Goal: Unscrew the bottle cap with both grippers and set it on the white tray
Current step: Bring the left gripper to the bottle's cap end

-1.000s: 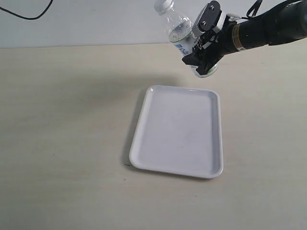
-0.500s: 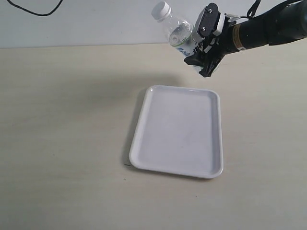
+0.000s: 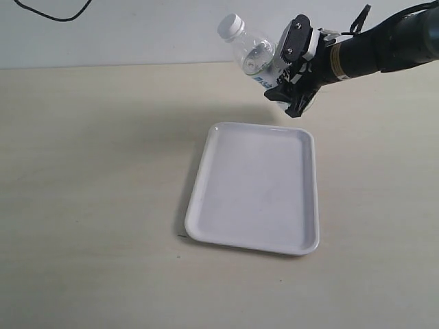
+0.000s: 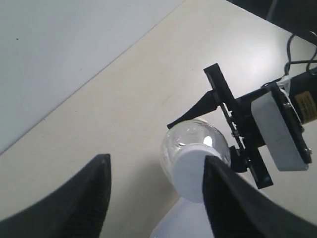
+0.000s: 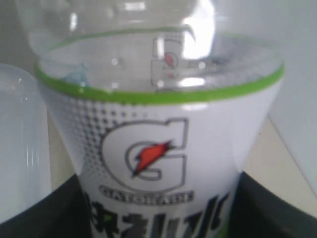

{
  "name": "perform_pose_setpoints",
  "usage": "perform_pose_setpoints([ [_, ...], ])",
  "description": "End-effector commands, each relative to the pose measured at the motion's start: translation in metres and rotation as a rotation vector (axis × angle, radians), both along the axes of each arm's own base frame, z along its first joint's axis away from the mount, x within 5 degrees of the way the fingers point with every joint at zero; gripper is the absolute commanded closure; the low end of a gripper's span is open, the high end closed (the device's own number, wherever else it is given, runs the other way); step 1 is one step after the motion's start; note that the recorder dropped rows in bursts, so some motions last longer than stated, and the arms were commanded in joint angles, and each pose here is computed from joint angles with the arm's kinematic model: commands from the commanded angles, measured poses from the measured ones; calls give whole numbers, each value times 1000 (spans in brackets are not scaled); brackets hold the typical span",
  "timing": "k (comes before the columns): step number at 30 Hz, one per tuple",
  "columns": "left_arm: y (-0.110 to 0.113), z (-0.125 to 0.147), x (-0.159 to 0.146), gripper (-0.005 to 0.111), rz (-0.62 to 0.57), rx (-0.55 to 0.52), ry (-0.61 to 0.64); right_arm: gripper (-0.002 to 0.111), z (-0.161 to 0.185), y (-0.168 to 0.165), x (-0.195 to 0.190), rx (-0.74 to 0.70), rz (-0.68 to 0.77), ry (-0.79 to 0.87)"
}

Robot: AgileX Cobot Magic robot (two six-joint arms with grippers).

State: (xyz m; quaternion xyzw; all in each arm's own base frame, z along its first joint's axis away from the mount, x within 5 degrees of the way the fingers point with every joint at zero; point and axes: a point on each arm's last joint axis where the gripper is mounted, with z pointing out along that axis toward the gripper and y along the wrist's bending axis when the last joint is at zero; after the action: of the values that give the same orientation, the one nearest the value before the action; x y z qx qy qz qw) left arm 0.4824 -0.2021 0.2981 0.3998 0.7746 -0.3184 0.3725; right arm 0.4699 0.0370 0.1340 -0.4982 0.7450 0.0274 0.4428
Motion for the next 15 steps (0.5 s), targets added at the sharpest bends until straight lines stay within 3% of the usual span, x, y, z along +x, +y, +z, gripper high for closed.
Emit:
perform_pose_setpoints([
  [1,-1,-6,0,52,-134,74,-154,108,6,-1,3,9,-7,-22],
  [8,-2,-7,0,52,-313,175,-424,108,6,-1,3,6,-5,-25],
  [15,-3,-7,-4,52,-396,181,-480,108,6,-1,3,6,-5,-25],
])
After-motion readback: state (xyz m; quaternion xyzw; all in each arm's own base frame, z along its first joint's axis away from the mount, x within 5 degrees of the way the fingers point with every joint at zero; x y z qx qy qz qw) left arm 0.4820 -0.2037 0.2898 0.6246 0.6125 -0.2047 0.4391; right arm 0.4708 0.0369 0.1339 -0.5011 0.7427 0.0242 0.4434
